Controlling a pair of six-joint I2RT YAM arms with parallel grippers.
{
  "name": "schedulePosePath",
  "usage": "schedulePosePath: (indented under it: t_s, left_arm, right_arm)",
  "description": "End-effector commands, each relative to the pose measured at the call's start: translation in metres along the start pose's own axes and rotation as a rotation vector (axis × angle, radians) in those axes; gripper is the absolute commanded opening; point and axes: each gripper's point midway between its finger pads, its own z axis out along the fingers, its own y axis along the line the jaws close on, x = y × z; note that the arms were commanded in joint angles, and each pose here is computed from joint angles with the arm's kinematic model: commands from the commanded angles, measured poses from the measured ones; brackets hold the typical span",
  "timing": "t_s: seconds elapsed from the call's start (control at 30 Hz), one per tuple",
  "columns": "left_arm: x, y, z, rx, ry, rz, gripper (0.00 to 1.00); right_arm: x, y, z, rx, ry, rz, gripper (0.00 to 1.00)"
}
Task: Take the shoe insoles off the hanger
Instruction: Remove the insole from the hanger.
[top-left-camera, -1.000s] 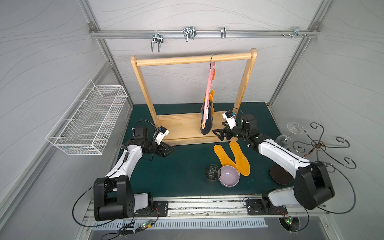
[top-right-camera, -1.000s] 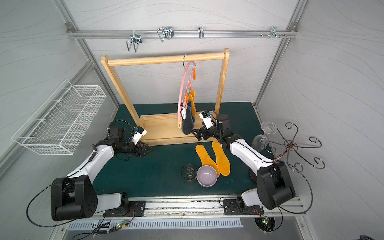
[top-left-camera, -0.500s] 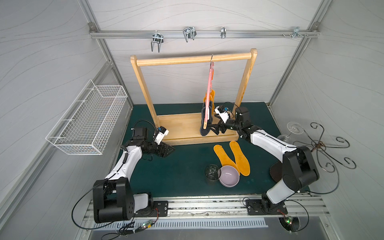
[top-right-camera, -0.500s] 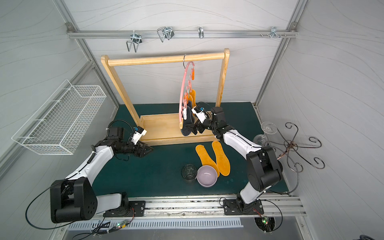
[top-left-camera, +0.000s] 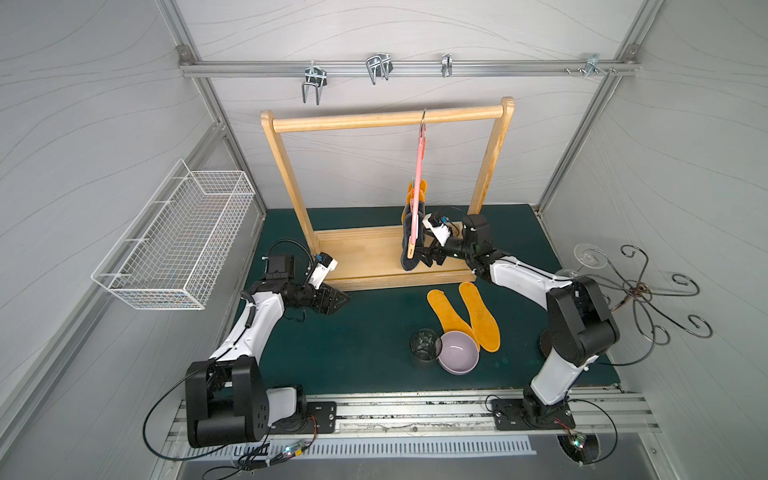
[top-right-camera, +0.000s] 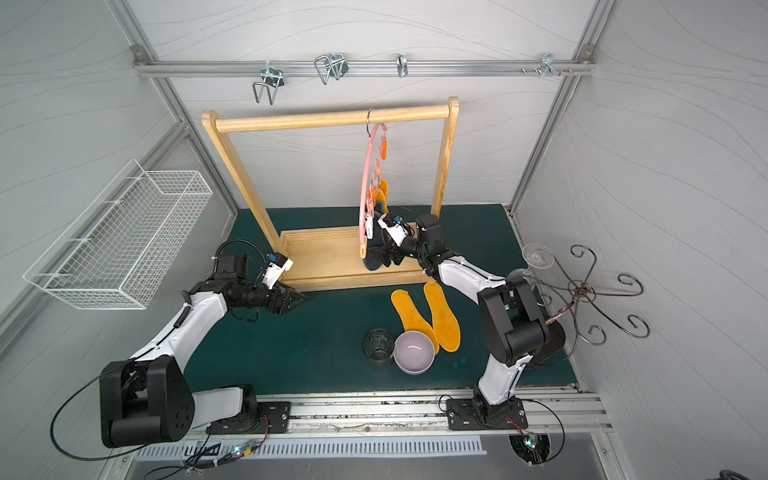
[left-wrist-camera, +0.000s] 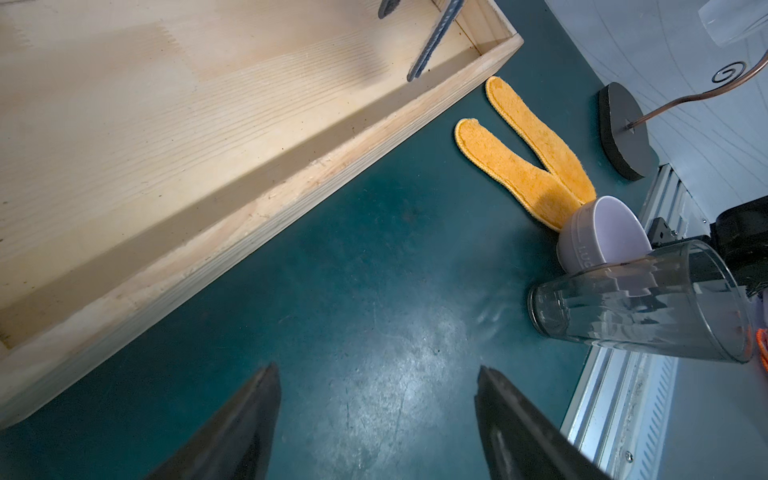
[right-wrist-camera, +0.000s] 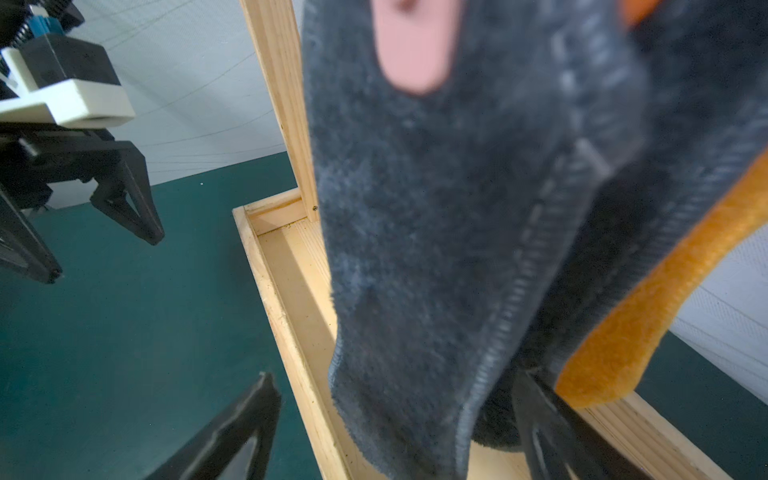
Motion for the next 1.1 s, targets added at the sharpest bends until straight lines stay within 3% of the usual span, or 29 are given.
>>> schedulePosePath:
  t_s: [0.0,0.23,0.33,0.4,0.53,0.6,0.7,0.93,1.07]
  left_arm:
    - [-0.004,-0.007,-0.001,0.038,-0.029,0.006,0.79]
    - [-0.003,-0.008,0.000,0.048,-0.029,0.000,0.79]
    - [-0.003,-0.008,-0.001,0.048,-0.023,0.002,0.79]
    - [-0.003,-0.007,0.000,0.053,-0.023,-0.007,0.79]
    - [0.000,-0.013,0.002,0.091,-0.014,-0.034,0.79]
    - [-0.002,-0.015,0.001,0.108,-0.011,-0.045,0.79]
    - [-0.012,-0.016,0.000,0.128,-0.021,-0.068,0.79]
    - [-0.039,-0.029,-0.014,0.178,-0.045,-0.069,0.78]
    - [-0.065,-0.035,-0.021,0.197,-0.077,-0.058,0.78]
  right_arm:
    - [-0.005,0.018,0.011,-0.052,-0.027,-0.050,0.86]
    - [-0.004,0.031,0.013,-0.084,-0.026,-0.028,0.64]
    - [-0.006,0.036,0.012,-0.108,-0.032,-0.002,0.50]
    - [-0.005,0.038,0.012,-0.122,-0.036,0.029,0.35]
    - [-0.001,0.039,0.012,-0.124,-0.105,0.105,0.21]
    - [-0.002,0.037,0.009,-0.130,-0.148,0.148,0.10]
    - [-0.002,0.041,0.005,-0.148,-0.178,0.177,0.06]
    - [-0.009,0.048,-0.007,-0.148,-0.175,0.220,0.05]
    - [-0.016,0.050,-0.012,-0.157,-0.158,0.322,0.03]
